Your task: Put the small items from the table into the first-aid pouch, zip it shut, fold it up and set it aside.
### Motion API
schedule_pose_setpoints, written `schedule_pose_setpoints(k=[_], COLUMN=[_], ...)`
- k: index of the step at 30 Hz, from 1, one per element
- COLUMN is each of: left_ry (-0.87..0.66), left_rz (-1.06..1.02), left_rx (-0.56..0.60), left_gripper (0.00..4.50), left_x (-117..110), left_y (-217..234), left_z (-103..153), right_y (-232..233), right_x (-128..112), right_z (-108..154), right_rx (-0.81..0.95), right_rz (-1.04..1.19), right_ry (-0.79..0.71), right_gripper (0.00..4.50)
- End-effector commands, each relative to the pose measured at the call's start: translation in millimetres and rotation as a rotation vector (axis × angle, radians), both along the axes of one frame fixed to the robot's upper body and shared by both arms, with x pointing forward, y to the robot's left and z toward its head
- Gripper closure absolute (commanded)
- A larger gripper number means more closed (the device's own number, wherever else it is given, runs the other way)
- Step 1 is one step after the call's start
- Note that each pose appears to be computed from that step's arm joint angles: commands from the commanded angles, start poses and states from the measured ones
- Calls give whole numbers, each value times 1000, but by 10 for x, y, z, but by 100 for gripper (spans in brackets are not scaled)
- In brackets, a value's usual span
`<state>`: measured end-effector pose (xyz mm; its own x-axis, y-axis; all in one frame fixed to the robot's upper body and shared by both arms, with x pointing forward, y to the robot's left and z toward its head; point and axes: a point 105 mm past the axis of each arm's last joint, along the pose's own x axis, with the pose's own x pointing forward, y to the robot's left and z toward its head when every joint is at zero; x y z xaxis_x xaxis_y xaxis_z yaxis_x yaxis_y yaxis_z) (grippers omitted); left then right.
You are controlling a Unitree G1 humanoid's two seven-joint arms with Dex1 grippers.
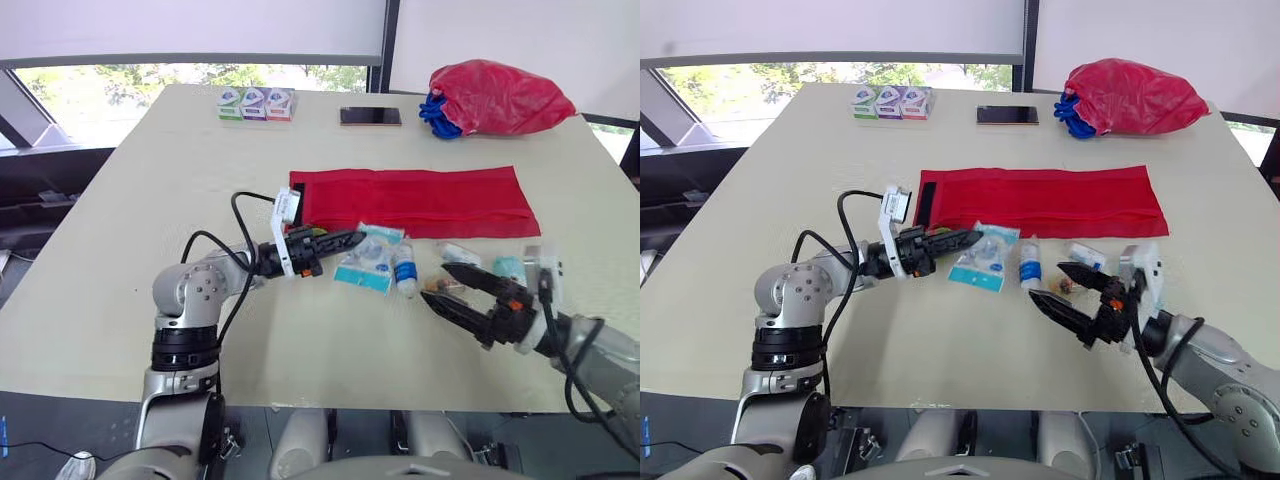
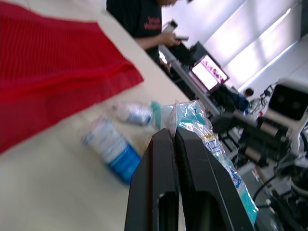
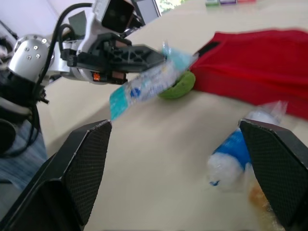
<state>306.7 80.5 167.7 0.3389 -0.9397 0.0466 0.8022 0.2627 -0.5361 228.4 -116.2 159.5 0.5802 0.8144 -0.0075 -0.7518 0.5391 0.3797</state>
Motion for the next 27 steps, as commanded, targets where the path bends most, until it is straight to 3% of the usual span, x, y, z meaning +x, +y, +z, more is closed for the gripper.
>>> schedule_pose_setpoints(k=[1,12,15,17,18,19,22,27], left_ry=[-96,-129,-136,-139,-140,-142,-146,-147], left_rz=[-1,36,43,52,54,54,50,58], left_rx=[-66,-127,-135,-141,-142,-143,-144,-141], left_gripper=[445,445,450,450,450,450,450,450], left_x=[-32,14,23,44,51,54,55,83], left_y=[-72,-294,-323,-335,-343,-352,-366,-342], left_z=[253,290,288,293,294,293,292,280], right_y=[92,296,291,289,290,293,299,292], right_x=[60,274,319,336,346,360,385,387], right_z=[90,210,245,254,261,273,298,291], right_rx=[84,273,296,301,304,311,326,322], right_rz=[-21,-141,-179,-194,-200,-208,-221,-226], right_ry=[103,336,341,341,340,338,334,331], right_gripper=[0,0,74,175,248,280,433,446])
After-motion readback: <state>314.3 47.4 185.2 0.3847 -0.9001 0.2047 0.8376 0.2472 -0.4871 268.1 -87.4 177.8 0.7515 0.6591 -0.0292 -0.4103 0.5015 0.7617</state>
